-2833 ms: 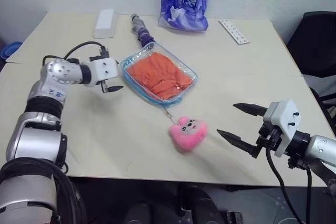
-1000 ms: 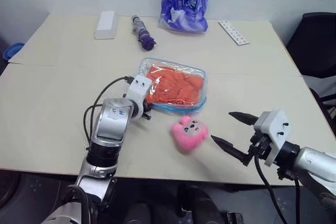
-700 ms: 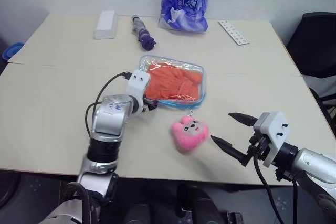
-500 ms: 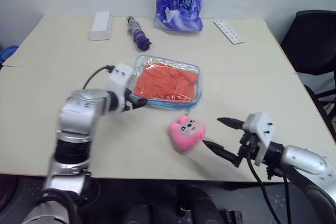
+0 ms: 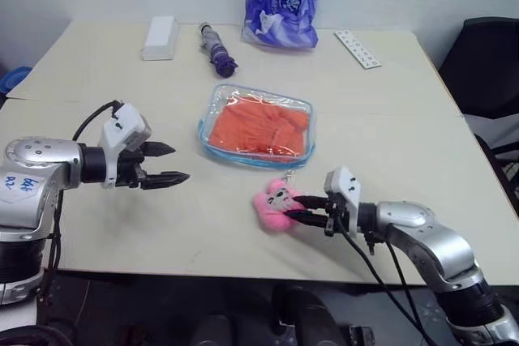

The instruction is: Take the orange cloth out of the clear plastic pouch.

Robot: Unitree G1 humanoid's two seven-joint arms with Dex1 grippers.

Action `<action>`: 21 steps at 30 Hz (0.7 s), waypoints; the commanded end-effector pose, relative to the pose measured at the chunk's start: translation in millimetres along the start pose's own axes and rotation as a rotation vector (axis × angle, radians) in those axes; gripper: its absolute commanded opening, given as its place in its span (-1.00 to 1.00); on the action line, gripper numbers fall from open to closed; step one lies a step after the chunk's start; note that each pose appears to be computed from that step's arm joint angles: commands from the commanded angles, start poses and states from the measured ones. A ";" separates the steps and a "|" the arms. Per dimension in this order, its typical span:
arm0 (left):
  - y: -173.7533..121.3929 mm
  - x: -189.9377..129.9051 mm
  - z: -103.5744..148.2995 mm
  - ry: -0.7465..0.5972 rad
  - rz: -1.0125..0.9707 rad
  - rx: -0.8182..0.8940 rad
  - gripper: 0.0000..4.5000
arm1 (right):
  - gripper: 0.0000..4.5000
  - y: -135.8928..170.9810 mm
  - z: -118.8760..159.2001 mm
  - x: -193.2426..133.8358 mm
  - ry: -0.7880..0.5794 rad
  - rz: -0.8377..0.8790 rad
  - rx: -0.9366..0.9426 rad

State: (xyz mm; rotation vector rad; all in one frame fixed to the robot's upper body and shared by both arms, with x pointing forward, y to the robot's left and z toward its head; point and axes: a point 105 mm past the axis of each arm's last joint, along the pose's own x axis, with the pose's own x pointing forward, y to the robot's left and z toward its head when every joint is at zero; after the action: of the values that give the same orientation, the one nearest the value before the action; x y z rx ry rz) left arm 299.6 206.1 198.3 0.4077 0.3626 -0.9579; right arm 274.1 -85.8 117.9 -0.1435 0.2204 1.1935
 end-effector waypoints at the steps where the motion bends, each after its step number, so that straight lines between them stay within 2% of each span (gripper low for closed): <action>1: -18.1 6.9 8.6 -0.026 -0.111 0.096 0.73 | -0.93 8.1 17.2 26.1 -0.068 0.062 -0.022; 2: -21.8 10.4 9.3 -0.035 -0.137 0.099 0.73 | -0.99 6.8 20.6 34.0 -0.079 0.058 -0.031; 7: -32.2 32.4 9.5 -0.052 -0.216 0.133 0.73 | -0.99 -6.0 25.1 62.6 -0.080 -0.011 -0.020; 12: -42.6 51.6 4.9 -0.054 -0.283 0.166 0.73 | -0.99 -3.8 17.1 62.6 -0.032 -0.020 -0.051; 15: -43.3 67.0 -2.1 -0.026 -0.291 0.205 0.73 | -0.61 -7.7 19.9 55.9 -0.052 -0.053 0.003; 21: -40.0 100.8 -13.3 0.022 -0.260 0.279 0.73 | 0.32 -2.7 24.7 43.8 -0.053 -0.086 -0.027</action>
State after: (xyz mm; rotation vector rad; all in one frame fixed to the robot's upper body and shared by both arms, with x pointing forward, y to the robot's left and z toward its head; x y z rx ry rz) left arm 312.2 122.2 132.9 0.5846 0.3254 -1.2857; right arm 297.6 -39.4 122.1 -0.1201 0.1860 1.1227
